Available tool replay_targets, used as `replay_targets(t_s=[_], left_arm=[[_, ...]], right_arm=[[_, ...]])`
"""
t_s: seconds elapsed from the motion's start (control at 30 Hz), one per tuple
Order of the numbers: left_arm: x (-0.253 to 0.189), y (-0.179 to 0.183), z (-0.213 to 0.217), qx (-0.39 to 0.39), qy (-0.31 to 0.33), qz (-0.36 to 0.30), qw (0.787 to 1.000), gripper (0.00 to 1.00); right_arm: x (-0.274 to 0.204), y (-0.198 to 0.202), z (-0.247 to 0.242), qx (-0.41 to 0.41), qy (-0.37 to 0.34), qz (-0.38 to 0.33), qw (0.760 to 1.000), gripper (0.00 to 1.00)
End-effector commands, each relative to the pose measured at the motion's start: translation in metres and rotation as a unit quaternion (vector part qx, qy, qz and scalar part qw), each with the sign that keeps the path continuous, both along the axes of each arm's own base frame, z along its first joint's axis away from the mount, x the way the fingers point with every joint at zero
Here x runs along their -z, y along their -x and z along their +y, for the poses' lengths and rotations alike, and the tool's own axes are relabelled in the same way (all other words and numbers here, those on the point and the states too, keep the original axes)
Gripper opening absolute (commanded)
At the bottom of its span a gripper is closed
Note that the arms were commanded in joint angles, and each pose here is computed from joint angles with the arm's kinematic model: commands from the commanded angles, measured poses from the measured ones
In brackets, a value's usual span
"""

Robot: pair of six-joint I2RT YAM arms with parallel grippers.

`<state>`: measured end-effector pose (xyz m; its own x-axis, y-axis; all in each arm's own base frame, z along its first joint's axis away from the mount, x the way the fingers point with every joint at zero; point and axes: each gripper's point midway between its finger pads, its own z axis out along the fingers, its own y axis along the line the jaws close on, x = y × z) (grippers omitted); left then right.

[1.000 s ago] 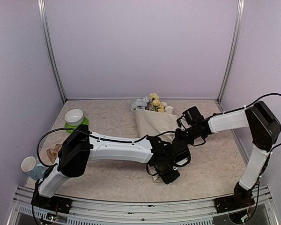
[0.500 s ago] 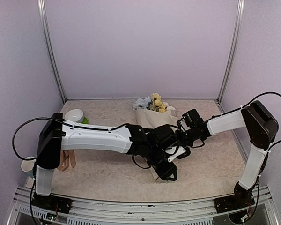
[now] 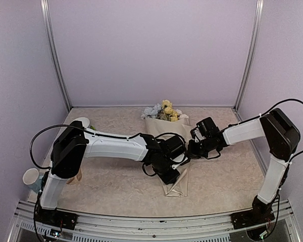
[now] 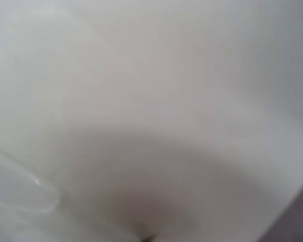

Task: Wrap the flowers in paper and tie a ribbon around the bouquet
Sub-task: Press the fold line on the folded bouquet.

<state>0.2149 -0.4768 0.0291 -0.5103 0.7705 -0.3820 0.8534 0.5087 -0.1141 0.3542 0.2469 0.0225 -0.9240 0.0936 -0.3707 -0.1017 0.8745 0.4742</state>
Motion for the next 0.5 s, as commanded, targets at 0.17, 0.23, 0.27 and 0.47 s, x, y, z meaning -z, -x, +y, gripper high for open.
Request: replay_targets(t_s=[0.17, 0.23, 0.27, 0.47], left_arm=[[0.021, 0.024, 0.028, 0.032, -0.07, 0.014, 0.997, 0.3], [0.021, 0.023, 0.028, 0.031, -0.07, 0.013, 0.997, 0.31], [0.022, 0.024, 0.028, 0.031, -0.071, 0.012, 0.997, 0.31], [0.022, 0.025, 0.027, 0.036, -0.075, 0.001, 0.997, 0.34]], right_arm=[[-0.038, 0.0, -0.008, 0.002, 0.015, -0.02, 1.0, 0.15], [-0.056, -0.002, -0.015, 0.009, 0.028, -0.038, 0.999, 0.21], [-0.065, -0.002, -0.02, 0.015, 0.035, -0.046, 0.998, 0.24], [-0.113, 0.013, -0.006, -0.031, -0.02, -0.093, 0.995, 0.33]])
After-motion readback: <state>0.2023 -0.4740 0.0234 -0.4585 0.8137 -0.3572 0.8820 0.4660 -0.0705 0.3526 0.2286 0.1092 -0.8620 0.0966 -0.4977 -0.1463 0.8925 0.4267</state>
